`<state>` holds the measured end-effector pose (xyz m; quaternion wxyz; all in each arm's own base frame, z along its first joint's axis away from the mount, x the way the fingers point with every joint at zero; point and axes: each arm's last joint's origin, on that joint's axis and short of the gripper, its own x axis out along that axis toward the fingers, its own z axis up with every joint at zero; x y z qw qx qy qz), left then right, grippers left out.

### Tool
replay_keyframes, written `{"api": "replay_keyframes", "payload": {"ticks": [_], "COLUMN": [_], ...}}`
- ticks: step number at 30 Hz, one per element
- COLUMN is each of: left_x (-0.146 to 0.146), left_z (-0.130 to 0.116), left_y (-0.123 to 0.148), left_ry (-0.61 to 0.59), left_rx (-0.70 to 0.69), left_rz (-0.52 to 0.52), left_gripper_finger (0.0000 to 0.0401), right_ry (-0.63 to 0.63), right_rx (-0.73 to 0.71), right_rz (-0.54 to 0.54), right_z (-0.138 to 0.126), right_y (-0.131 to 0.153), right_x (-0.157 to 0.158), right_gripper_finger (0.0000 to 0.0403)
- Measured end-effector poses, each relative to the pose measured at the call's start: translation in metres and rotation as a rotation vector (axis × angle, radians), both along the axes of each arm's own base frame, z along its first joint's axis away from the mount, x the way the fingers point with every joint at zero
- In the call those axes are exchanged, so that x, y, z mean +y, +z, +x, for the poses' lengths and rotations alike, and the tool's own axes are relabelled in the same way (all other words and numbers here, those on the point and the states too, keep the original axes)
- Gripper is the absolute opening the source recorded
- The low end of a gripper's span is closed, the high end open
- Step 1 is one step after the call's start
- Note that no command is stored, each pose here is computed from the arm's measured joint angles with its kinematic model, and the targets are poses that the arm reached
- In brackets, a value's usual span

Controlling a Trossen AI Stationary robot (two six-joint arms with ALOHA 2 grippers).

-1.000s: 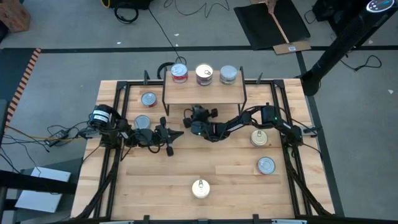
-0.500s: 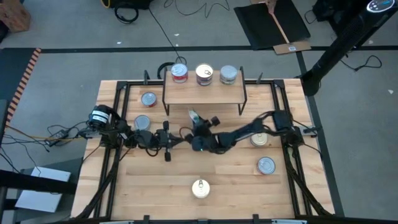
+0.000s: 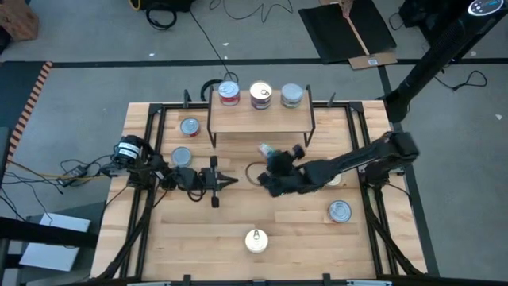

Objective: Stack canned seafood by type on shelf
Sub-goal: Put the green tuna can on the shelf aligned with the other green tuna can

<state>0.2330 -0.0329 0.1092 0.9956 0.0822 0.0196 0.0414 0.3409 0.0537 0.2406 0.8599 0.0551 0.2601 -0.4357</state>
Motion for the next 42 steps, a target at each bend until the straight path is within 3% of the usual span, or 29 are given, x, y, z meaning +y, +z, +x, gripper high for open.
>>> {"api": "replay_keyframes", "payload": {"ticks": [4, 11, 20, 27, 36, 42], "left_x": [-0.001, -0.001, -0.001, -0.001, -0.001, -0.002], "left_z": [0.0, 0.0, 0.0, 0.0, 0.001, 0.001], "left_y": [0.0, 0.0, 0.0, 0.0, 0.0, 0.0], "left_ry": [-0.029, -0.039, -0.039, -0.039, -0.039, -0.039], "left_rx": [-0.001, -0.001, -0.002, -0.001, 0.002, 0.001], "left_rz": [0.0, -0.005, -0.005, -0.006, -0.007, -0.008], "left_gripper_finger": [0.0007, 0.0007, 0.0007, 0.0007, 0.0007, 0.0007], "right_ry": [-0.037, -0.037, -0.021, -0.003, -0.02, -0.038], "right_rx": [-0.058, -0.15, -0.12, -0.151, -0.137, -0.112], "right_rz": [0.03, 0.261, 0.455, 0.559, 0.588, 0.57], "right_z": [-0.033, -0.074, -0.083, -0.082, -0.083, -0.085], "right_y": [0.048, 0.093, 0.085, 0.076, 0.069, 0.067], "right_x": [-0.022, -0.086, -0.152, -0.18, -0.195, -0.198], "right_gripper_finger": [0.0142, 0.0142, 0.0142, 0.0142, 0.0142, 0.0218]}}
